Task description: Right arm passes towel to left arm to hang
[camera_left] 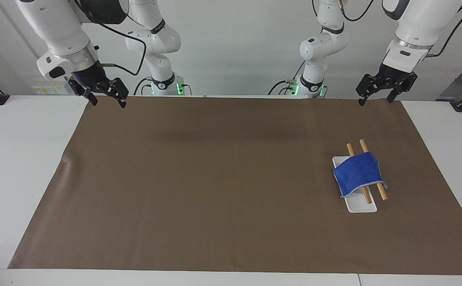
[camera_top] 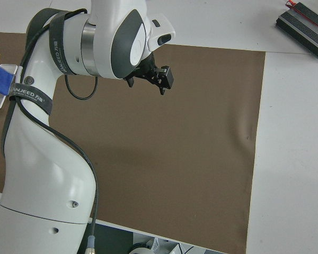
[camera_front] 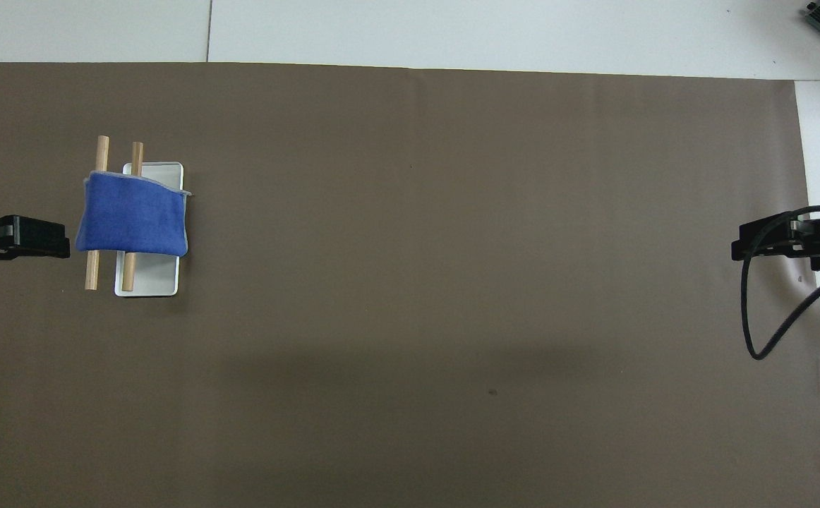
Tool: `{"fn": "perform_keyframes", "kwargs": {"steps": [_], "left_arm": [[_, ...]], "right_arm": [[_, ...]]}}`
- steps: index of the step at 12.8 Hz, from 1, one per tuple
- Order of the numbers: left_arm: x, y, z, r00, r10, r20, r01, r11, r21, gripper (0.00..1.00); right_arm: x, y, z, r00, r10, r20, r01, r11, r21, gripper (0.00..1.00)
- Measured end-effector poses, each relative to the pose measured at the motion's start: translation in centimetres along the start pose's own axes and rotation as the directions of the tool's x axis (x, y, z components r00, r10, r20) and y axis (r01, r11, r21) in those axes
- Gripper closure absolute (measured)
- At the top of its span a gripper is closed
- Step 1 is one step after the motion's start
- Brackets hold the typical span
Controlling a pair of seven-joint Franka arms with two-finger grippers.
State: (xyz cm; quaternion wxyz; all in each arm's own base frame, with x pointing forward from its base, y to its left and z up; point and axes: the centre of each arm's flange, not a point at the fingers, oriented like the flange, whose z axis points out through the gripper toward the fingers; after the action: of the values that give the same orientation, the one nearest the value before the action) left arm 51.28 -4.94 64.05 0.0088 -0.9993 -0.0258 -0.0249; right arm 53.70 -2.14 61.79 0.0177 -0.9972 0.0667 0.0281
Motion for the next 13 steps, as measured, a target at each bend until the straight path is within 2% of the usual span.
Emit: {"fn": "perform_keyframes", "kwargs": {"steps": [5, 10, 13], "left_arm": [[0.0, -0.2, -0.1, 1.0, -0.001, -0.002, 0.001, 1.0, -0.006, 0.0], [-0.4, -0.9, -0.9, 1.0, 0.019, -0.009, -0.02, 0.998, -0.067, 0.0], [-0.5, -0.1, -0.9, 0.999, 0.04, -0.007, -0.04, 0.996, -0.08, 0.0]], "right_arm": [[0.3, 0.2, -0.2, 1.0, 0.002, -0.03, -0.002, 1.0, -0.006, 0.0], [0.3, 0.2, -0.6, 0.999, 0.001, -0.045, -0.002, 1.0, -0.01, 0.0], [0.3, 0.5, -0.7, 0.999, -0.002, -0.051, 0.0, 0.999, -0.048, 0.0]]}}
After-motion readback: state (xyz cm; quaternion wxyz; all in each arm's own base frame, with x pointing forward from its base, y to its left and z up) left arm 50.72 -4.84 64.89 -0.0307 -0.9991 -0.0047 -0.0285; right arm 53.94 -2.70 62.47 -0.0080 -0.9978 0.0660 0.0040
